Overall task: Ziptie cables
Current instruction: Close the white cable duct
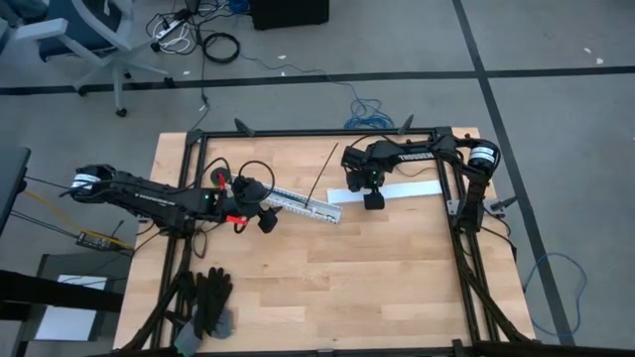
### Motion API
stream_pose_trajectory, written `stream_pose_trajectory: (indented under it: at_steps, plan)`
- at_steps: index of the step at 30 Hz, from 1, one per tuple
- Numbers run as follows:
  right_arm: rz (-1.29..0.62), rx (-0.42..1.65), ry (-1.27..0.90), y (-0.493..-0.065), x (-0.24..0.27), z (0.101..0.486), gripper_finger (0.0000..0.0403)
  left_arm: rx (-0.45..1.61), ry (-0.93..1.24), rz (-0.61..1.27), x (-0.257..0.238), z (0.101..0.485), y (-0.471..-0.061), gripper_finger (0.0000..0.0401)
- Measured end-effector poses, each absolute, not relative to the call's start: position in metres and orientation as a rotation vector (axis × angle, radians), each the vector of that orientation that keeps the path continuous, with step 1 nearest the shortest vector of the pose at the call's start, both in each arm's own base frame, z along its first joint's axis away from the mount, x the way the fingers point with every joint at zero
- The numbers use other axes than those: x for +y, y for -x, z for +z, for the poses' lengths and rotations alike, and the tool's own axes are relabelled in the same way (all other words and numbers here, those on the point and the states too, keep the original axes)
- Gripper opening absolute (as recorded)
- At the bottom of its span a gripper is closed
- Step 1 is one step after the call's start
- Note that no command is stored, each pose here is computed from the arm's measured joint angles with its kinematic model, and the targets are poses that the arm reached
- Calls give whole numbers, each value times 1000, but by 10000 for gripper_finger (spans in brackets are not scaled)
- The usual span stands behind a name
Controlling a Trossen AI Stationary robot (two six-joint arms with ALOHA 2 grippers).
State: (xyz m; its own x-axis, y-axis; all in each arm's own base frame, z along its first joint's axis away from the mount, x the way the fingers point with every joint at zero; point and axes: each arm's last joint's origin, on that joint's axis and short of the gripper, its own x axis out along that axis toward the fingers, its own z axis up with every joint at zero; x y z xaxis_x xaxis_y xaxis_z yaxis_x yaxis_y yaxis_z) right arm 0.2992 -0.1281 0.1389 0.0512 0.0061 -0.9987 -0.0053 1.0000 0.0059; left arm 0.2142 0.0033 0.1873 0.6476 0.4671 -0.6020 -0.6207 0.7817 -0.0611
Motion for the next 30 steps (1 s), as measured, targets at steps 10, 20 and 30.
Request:
stream_pose_trajectory:
  at_steps: [10,20,30]
  plan:
    - [-3,1517,-19,-299,-129,139,196,603,273,627,3,187,-214,343]
    - [-61,1465,-39,-312,-139,154,218,609,255,621,3,187,-214,343]
    - [-81,1431,-37,-318,-143,164,182,611,249,619,3,187,-214,343]
